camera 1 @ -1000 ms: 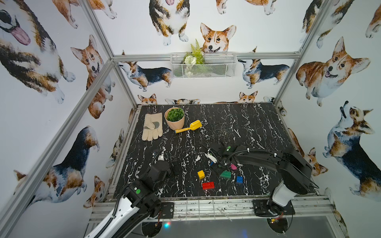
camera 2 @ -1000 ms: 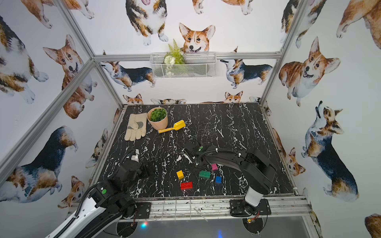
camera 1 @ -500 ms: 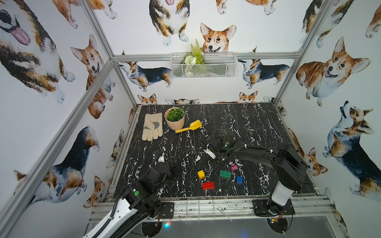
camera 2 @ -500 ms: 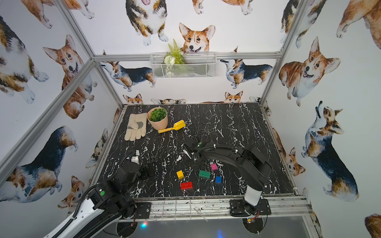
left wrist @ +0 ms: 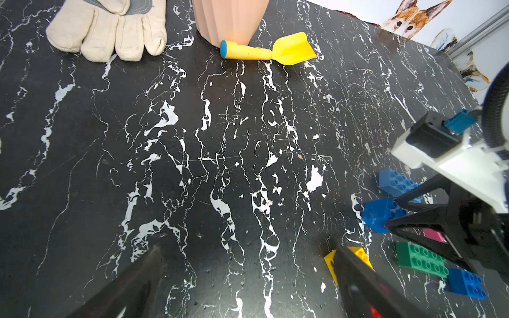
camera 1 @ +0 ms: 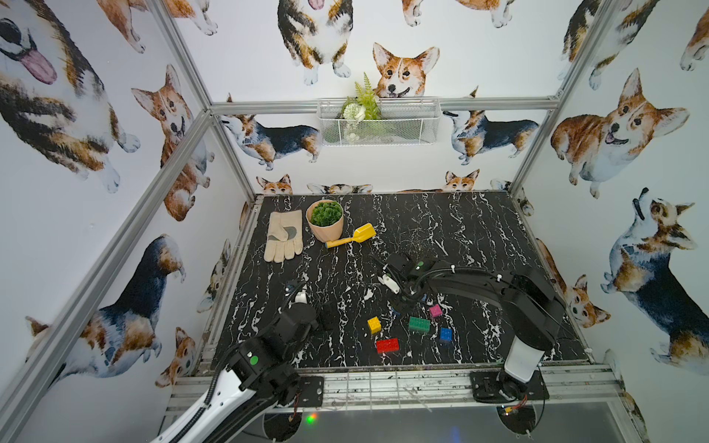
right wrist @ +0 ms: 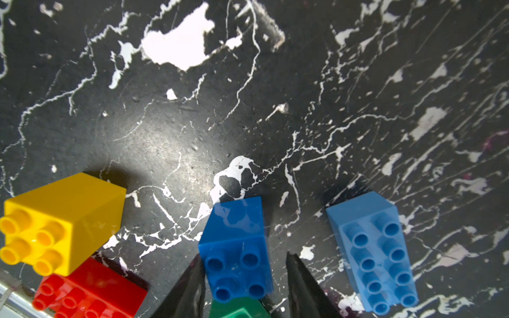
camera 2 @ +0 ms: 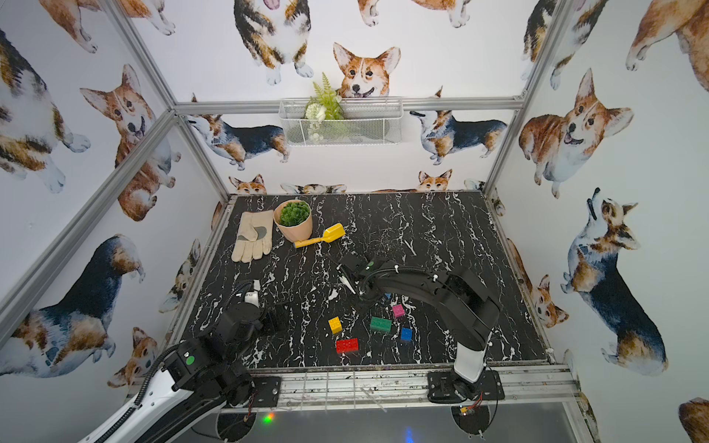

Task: Assemble a spoon with lego
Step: Pick up the lego brick from the center of the board, then assemble the lego brick with the lego brick.

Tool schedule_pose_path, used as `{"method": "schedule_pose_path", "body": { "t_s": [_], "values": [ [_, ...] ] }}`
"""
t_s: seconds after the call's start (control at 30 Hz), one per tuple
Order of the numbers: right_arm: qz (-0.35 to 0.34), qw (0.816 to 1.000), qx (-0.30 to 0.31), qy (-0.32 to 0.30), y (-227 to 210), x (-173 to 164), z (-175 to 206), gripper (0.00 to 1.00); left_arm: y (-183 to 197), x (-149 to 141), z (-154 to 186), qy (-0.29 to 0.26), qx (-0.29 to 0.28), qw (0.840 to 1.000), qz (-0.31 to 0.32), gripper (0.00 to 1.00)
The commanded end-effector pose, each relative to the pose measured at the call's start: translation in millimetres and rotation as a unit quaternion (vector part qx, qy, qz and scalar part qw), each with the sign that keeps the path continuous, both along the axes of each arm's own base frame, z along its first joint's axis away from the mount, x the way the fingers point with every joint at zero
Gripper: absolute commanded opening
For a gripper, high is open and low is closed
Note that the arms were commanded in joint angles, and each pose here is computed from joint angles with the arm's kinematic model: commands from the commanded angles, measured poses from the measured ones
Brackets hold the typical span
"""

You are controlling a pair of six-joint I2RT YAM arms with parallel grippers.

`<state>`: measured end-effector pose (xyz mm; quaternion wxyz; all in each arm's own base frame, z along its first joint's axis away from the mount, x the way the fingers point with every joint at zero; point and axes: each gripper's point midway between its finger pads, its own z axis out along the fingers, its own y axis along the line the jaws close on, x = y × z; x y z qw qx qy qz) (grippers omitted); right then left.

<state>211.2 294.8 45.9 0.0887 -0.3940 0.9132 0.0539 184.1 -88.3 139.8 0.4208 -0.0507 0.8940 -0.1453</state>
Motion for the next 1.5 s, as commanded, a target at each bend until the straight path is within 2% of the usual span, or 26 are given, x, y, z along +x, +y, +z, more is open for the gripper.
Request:
{"method": "schedule_pose_path", "body": {
  "t_s": [0.0, 0.27, 0.47, 0.6, 0.9, 1.0, 1.2, 1.47],
  "values": [
    [0.007, 1.0, -0.001, 0.006, 1.3, -1.9, -0.9, 0.47, 2.9, 0.4, 0.8, -0.003, 0.006, 1.0, 0.005, 1.0],
    [0.004, 1.0, -0.001, 0.004, 2.8, 0.2, -0.1, 0.4, 2.6, 0.1, 0.9, -0.003, 0.006, 1.0, 0.005, 1.0],
    [-0.006, 1.0, 0.01, 0.009, 8.2, 0.8, 8.2, 0.23, 1.5, -0.4, 0.6, -0.001, 0.005, 1.0, 0.002, 1.0],
    [-0.022, 1.0, 0.016, 0.011, 6.9, -1.1, 17.5, 0.16, 0.7, -0.9, 1.2, -0.002, 0.005, 1.0, 0.0, 1.0],
    [-0.093, 0.995, 0.042, -0.013, 14.4, -25.6, 58.8, 0.12, 1.9, -1.4, 2.7, -0.008, 0.001, 1.0, 0.002, 1.0],
    [-0.132, 0.989, 0.059, -0.015, 17.6, -33.3, 67.1, 0.08, 2.2, -1.5, 2.8, -0.009, 0.0, 1.0, 0.002, 1.0],
    [-0.175, 0.979, 0.097, -0.046, 31.1, -47.5, 87.7, 0.07, 1.7, -2.3, 3.9, -0.011, -0.005, 1.0, 0.001, 1.0],
    [-0.169, 0.981, 0.076, -0.047, 51.9, -63.8, 75.3, 0.05, 1.6, -4.5, 5.2, -0.015, -0.009, 1.0, -0.002, 1.0]
  ]
}}
